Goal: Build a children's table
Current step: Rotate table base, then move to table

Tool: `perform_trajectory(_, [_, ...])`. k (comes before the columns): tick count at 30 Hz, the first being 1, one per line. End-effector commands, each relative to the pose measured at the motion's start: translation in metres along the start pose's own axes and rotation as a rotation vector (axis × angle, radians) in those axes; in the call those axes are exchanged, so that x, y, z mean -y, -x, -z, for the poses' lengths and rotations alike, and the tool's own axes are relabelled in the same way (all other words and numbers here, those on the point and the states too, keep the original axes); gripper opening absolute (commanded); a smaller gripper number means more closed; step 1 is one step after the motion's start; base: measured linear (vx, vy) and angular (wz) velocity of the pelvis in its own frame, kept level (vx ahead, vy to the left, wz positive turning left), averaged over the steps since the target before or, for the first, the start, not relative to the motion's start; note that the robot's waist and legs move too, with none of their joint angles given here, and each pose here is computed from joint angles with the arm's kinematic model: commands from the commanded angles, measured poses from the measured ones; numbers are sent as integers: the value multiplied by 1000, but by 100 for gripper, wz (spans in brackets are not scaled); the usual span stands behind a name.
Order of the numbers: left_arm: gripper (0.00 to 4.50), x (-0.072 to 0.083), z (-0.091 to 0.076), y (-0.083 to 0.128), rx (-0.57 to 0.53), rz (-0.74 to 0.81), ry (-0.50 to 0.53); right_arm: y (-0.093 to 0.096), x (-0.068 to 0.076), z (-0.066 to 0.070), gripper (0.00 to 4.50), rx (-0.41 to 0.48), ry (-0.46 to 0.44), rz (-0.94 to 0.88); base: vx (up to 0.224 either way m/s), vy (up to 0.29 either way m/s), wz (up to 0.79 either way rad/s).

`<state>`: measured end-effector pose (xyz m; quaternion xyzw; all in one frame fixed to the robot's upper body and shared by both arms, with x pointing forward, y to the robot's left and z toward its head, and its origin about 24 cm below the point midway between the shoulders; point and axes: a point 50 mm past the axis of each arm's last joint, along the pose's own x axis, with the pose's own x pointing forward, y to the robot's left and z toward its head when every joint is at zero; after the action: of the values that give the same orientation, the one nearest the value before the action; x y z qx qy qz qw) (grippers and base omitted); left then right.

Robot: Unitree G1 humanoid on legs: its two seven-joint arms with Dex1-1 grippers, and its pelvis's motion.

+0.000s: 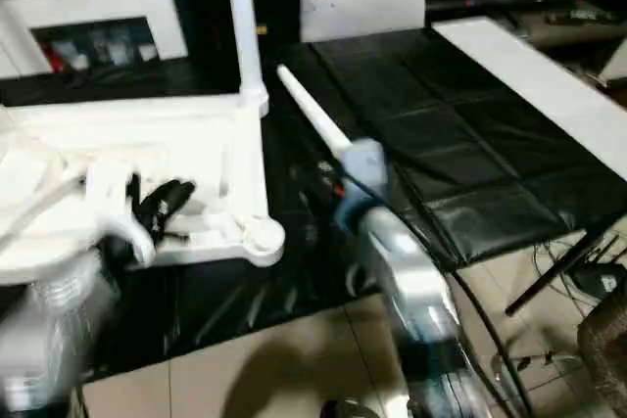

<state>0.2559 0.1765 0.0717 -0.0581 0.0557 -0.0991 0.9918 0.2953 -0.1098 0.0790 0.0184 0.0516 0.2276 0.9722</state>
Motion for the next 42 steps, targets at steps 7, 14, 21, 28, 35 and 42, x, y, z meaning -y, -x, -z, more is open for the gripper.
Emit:
perform_trajectory(7, [159, 4, -24, 3, 95, -131, -37, 19, -2, -1, 450, -15, 5, 56, 31, -108, 49])
perform_trajectory(14, [206, 12, -18, -2, -6, -106, -138, 27, -5, 2, 450, -56, 16, 78, 50, -189, 9])
perform_trajectory(21, [258, 11, -10, 12, -30, -72, -156, 33, -12, 2, 450, -70, 19, 45, -20, -91, 5])
perform_trajectory(28, [327, 8, -19, 13, 18, -77, -132, 32, -10, 3, 450, -101, 7, 85, -46, -22, 5])
perform_trajectory(35, [374, 8, -20, 17, 16, -102, -155, 30, -11, 2, 450, -111, 75, 85, -23, 24, 1])
perform_trajectory(42, [430, 8, -16, 23, 8, -109, -159, 26, -11, -1, 450, -83, 60, 51, -9, 25, 2])
